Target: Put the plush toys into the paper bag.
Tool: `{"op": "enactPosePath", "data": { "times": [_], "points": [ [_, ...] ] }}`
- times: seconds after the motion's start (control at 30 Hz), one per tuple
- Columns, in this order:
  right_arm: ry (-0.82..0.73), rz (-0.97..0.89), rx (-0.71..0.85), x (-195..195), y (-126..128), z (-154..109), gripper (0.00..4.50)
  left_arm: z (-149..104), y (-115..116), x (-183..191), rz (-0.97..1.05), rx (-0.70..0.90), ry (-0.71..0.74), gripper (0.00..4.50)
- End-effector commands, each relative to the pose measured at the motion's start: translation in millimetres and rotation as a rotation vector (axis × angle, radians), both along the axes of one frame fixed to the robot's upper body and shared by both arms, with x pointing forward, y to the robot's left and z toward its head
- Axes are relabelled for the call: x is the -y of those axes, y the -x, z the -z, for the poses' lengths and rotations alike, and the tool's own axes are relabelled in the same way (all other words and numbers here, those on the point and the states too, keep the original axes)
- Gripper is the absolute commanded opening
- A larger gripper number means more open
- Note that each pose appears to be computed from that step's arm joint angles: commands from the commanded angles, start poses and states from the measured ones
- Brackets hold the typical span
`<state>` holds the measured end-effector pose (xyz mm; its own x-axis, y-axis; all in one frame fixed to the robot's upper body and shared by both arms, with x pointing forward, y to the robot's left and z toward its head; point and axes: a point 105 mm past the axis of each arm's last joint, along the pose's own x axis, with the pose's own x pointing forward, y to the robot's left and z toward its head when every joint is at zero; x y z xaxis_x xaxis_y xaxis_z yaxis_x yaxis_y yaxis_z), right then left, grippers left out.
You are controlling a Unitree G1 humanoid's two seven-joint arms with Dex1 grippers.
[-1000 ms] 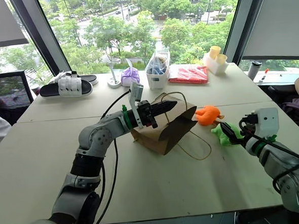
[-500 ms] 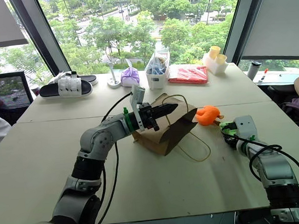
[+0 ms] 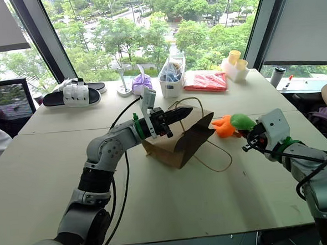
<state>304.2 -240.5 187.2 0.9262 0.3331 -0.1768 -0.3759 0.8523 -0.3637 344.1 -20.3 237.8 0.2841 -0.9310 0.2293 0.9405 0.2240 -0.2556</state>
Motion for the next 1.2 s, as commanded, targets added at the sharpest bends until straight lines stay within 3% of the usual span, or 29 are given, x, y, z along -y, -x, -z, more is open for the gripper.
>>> {"op": "enactPosePath", "data": {
  "times": [0.03,0.2,0.33,0.6,0.8,1.0,1.03,1.07,1.2],
  "points": [
    [0.014,-0.126,-0.002,-34,11,-6,0.05,-14,5,2,0.045,0.046,0.033,0.00],
    [0.025,-0.190,-0.011,-61,0,2,0.05,-17,12,10,0.108,0.052,0.042,0.00],
    [0.126,-0.214,-0.036,-65,-14,18,0.05,-19,19,12,0.146,0.055,0.048,0.00],
    [0.280,-0.284,-0.017,-80,-35,23,0.05,-26,30,12,0.179,0.048,0.087,0.00],
    [0.240,-0.318,0.039,-96,-45,11,0.05,-23,34,12,0.182,0.045,0.074,0.00],
    [0.251,-0.386,0.030,-116,-49,22,0.05,-22,32,10,0.168,0.040,0.075,0.00],
    [0.251,-0.389,0.027,-116,-48,23,0.88,-22,31,9,0.162,0.039,0.073,0.00],
    [0.255,-0.389,0.024,-115,-47,24,1.24,-21,30,9,0.155,0.039,0.070,0.00],
    [0.236,-0.353,0.027,-105,-45,22,3.46,-18,24,5,0.120,0.031,0.063,0.00]
  ]
}}
